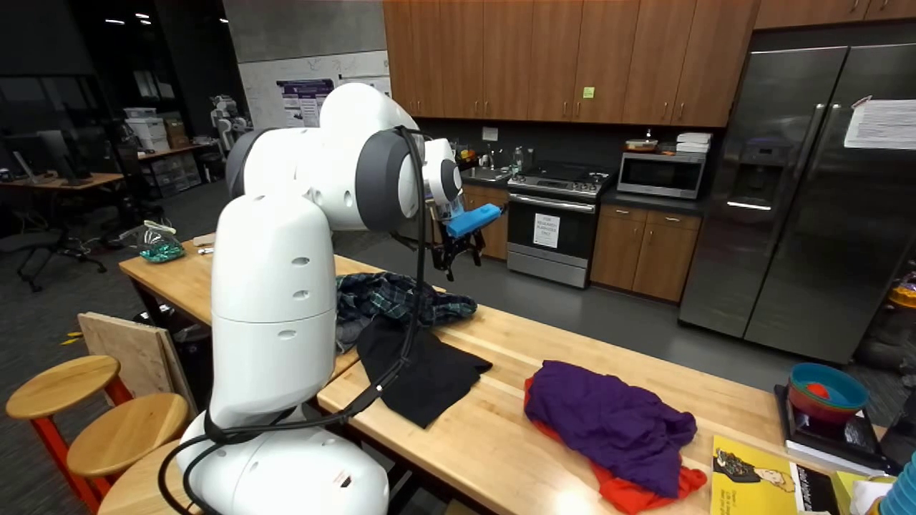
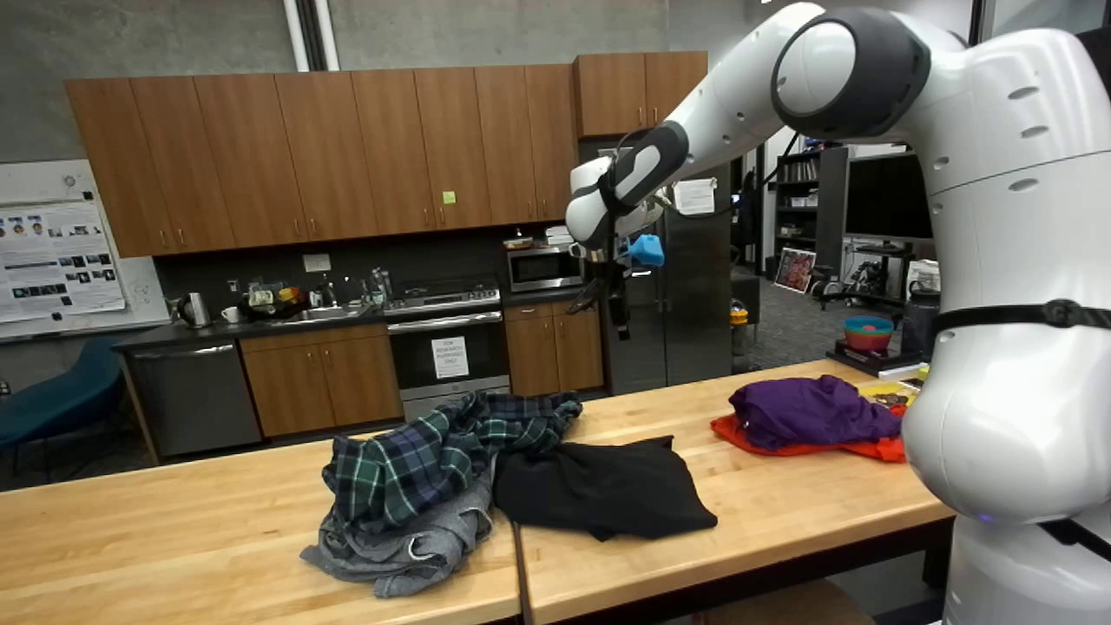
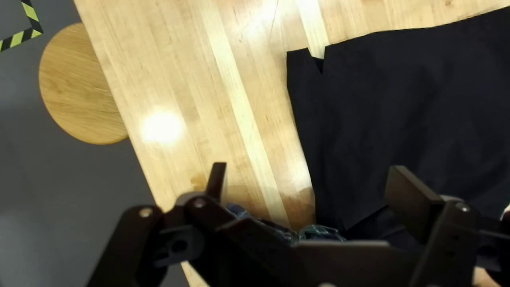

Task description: Move the checked shirt to the left

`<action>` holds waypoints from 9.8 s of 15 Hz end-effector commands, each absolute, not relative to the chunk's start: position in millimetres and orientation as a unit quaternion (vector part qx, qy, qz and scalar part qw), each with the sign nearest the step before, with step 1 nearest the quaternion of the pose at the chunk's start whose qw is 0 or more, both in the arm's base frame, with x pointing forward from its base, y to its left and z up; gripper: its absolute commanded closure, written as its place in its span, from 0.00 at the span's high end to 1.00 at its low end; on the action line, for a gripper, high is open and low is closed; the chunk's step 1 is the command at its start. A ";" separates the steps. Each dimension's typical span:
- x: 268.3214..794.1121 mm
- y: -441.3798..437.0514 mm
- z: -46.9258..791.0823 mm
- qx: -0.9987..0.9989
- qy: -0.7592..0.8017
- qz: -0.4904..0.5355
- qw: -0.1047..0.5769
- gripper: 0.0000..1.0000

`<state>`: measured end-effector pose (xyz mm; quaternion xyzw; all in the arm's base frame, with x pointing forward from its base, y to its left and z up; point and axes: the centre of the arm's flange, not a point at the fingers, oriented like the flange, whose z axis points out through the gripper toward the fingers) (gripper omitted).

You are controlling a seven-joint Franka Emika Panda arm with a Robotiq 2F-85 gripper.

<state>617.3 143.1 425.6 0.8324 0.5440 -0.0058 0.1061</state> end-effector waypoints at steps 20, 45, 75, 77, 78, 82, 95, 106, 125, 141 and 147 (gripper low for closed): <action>654.8 179.0 401.2 0.815 0.543 0.201 0.028 1.00; 726.1 214.4 255.8 0.727 0.684 0.056 -0.010 1.00; 746.1 270.8 388.3 0.722 0.672 0.108 0.121 0.01; 785.8 309.9 419.9 0.695 0.690 0.120 0.163 0.01; 783.3 324.3 438.8 0.682 0.697 0.124 0.184 0.01; 706.2 377.2 494.2 0.629 0.723 0.135 0.250 0.01; 597.2 579.6 575.8 0.485 0.787 0.138 0.355 0.01; 514.1 691.5 563.3 0.381 0.827 0.116 0.396 0.01; 513.4 531.0 631.5 0.458 0.846 0.081 0.260 1.00; 584.1 334.2 566.2 0.623 0.772 0.020 0.125 1.00; 595.2 290.9 555.6 0.717 0.693 0.031 0.075 1.00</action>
